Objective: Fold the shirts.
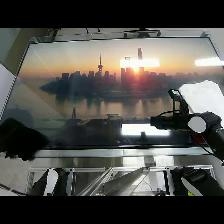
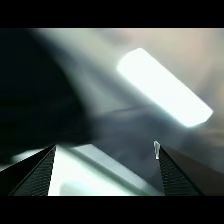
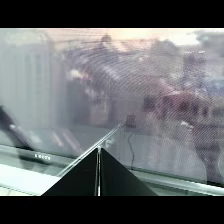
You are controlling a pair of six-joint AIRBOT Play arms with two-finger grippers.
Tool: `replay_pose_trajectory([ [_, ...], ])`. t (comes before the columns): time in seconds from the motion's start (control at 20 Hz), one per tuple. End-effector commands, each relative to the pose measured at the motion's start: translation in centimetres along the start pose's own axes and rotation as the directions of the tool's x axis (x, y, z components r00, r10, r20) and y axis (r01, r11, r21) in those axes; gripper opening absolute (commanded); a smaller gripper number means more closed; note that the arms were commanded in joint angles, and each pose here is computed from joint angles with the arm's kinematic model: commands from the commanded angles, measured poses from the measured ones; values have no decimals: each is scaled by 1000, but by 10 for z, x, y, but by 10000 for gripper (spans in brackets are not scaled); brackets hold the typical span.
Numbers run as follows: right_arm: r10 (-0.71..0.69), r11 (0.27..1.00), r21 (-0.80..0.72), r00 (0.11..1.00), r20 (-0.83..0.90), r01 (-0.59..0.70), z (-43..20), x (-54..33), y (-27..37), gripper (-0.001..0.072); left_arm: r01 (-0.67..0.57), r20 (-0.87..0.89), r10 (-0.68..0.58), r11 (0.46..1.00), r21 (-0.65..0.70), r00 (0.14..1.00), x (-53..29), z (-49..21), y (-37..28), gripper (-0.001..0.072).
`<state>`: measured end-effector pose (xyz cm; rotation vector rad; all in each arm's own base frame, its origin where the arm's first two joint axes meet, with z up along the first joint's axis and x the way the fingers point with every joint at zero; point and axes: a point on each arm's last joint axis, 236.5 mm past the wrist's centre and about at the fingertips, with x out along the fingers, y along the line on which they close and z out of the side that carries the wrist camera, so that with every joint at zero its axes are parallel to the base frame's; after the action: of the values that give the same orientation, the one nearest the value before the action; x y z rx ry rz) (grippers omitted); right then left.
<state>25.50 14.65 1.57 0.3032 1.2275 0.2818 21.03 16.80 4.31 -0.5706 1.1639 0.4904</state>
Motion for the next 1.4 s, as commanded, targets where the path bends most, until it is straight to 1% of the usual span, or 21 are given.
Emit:
replay_pose_trajectory([
  [0.0, 1, 1000, 0, 1000, 0, -1, 0, 0, 0, 15, -260, -197, 241, 962, -77, 950, 19, -25, 92, 720],
  [0.1, 1, 1000, -1, 1000, 0, -1, 0, 0, 0, 15, -252, -274, 209, 959, -129, 939, 38, -34, 105, 720],
  [0.3, 1, 1000, 0, 1000, 0, -1, 0, 0, 0, 15, -175, -352, 100, 966, -188, 931, 83, -38, 100, 720],
  [0.45, 1, 1000, -1, 1000, 0, -1, 0, 0, 0, 15, -150, -403, 72, 975, -165, 912, 115, -40, 92, 719],
  [0.6, 1, 1000, 0, 1000, 0, -1, 0, 0, 0, 15, -140, -394, 83, 983, -120, 915, 137, -33, 85, 717],
  [0.65, 1, 1000, 0, 1000, 0, -1, 0, 0, 0, 15, -140, -377, 91, 985, -105, 922, 143, -28, 84, 671],
  [0.7, 1, 1000, 0, 1000, 0, -1, 0, 0, 0, 15, -139, -363, 96, 986, -95, 927, 147, -24, 82, 581],
  [0.75, 1, 1000, 0, 1000, 0, -1, 0, 0, 0, 15, -138, -353, 99, 987, -87, 930, 149, -21, 82, 455],
  [0.85, 1, 1000, 0, 1000, 0, -1, 0, 0, 0, 15, -130, -356, 97, 989, -68, 930, 148, -22, 81, -1],
  [0.9, 1, 1000, 0, 1000, 0, -1, 0, 0, 0, 15, -126, -365, 94, 990, -65, 926, 147, -24, 80, 23],
  [1.0, 1, 1000, 0, 1000, 0, -1, 0, 0, 0, 15, -108, -396, 72, 992, -68, 916, 140, -26, 73, 23],
  [1.05, 1, 1000, 0, 1000, 0, -1, 0, 0, 0, 15, -68, -405, 33, 995, -72, 914, 135, -23, 60, 23],
  [1.15, 1, 1000, 0, 1000, 0, -1, 0, 0, 0, 15, 83, -381, -100, 995, -62, 919, 117, -5, 10, 21],
  [1.2, 1, 1000, 0, 1000, 0, -1, 0, 0, 0, 15, 169, -345, -174, 985, -46, 922, 103, 7, -23, 21],
  [1.3, 1, 1000, 0, 1000, 0, -1, 0, 0, 0, 15, 346, -260, -325, 937, 41, 909, 64, 27, -103, 21],
  [1.35, 1, 1000, 0, 1000, 0, -1, 0, 0, 0, 15, 429, -236, -397, 897, 104, 887, 41, 28, -145, 23],
])
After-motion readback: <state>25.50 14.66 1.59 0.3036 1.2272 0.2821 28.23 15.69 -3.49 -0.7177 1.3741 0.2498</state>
